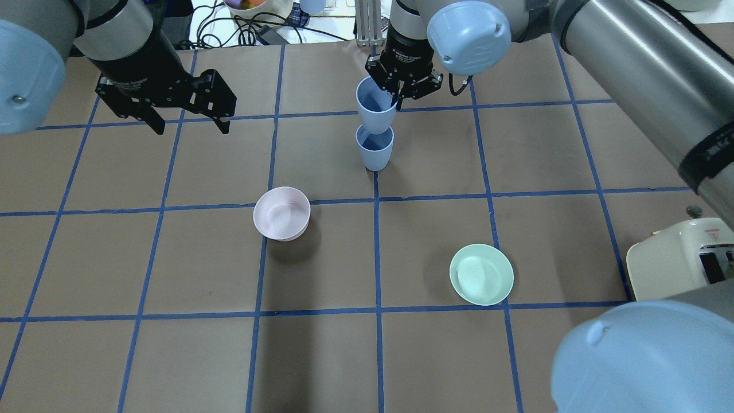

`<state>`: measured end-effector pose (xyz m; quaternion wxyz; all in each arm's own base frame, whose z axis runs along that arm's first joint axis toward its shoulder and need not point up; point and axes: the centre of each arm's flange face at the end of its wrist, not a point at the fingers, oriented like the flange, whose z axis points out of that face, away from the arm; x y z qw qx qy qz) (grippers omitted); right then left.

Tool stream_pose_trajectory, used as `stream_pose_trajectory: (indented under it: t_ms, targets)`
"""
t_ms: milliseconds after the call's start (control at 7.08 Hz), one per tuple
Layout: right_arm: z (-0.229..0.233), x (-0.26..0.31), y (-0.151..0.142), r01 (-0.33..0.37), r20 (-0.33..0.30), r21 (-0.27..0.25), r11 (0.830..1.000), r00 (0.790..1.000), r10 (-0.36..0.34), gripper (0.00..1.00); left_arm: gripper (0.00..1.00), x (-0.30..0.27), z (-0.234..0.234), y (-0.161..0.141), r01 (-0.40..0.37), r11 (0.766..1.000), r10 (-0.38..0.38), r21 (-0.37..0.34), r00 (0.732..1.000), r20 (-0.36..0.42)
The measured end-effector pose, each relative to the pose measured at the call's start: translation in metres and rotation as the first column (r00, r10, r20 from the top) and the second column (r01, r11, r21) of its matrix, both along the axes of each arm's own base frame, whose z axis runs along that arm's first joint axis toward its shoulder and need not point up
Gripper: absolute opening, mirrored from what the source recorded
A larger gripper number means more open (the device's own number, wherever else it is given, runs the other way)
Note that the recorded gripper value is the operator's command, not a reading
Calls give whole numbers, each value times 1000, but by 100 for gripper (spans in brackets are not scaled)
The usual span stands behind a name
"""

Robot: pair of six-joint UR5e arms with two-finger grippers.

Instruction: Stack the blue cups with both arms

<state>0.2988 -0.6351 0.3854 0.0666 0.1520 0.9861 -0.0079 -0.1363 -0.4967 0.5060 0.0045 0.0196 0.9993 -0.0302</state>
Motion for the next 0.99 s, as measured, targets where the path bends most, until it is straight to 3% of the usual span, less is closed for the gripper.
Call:
stream_pose_trajectory:
  t_ms: [707,848,989]
  targets:
    - [-22,2,-4,11,7,42,999,1000,-12,0,100,-1,0,0,1,1000,-1,0,1000,0]
    - [-23,2,-4,12,5,47,999,1000,-13,7,100,-1,0,0,1,1000,-1,1,1000,0]
    - [-24,2,-4,13,5,49,999,1000,-13,84,100,-1,-1,0,2,1000,-2,2,1000,0]
